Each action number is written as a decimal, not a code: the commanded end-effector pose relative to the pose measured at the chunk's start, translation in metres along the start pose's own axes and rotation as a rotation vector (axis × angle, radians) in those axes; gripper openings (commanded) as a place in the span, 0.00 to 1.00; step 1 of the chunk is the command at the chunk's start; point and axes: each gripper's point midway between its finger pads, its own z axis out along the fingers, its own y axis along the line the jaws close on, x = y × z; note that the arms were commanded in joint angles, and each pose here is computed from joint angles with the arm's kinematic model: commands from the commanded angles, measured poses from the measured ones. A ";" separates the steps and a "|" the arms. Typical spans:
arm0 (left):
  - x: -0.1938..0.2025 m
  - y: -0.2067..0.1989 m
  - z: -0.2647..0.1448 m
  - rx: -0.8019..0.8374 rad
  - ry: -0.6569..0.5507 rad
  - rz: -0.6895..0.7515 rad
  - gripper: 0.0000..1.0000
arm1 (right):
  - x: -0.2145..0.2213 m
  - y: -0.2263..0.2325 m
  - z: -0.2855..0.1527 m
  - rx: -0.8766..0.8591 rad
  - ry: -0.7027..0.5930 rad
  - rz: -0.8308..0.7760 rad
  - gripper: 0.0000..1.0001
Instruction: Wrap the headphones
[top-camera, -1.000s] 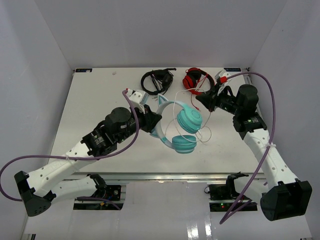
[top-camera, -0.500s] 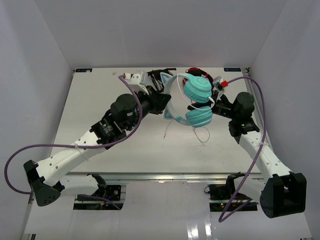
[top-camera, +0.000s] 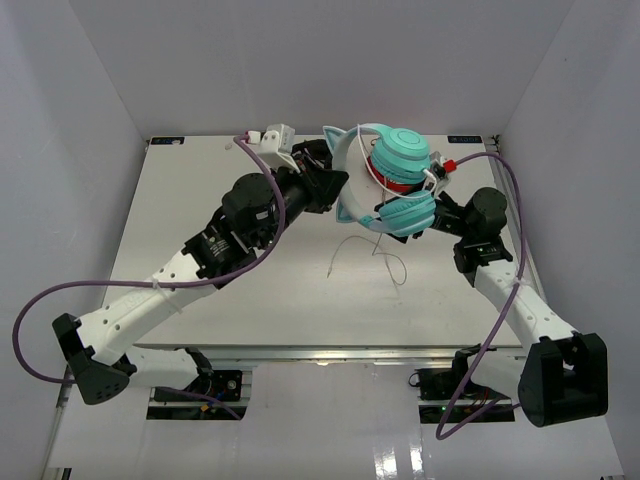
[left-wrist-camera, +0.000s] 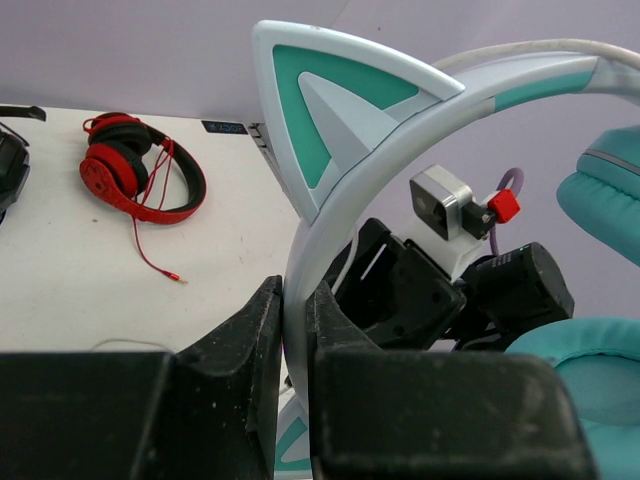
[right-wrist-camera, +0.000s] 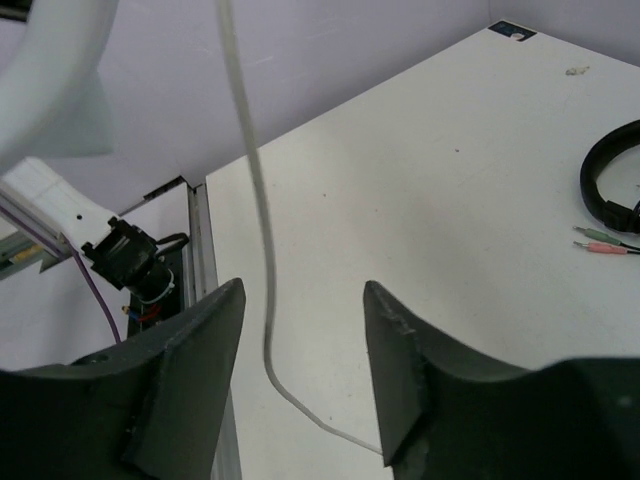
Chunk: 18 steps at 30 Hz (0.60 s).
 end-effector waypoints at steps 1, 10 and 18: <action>-0.051 -0.040 -0.001 0.102 -0.119 -0.092 0.00 | 0.004 0.006 0.008 -0.056 -0.006 -0.009 0.69; -0.073 -0.045 0.003 0.064 -0.151 -0.090 0.00 | 0.039 0.024 0.017 -0.177 0.020 -0.042 0.76; -0.112 -0.033 -0.006 -0.072 -0.245 -0.140 0.00 | 0.103 0.064 0.011 -0.370 0.098 -0.211 0.67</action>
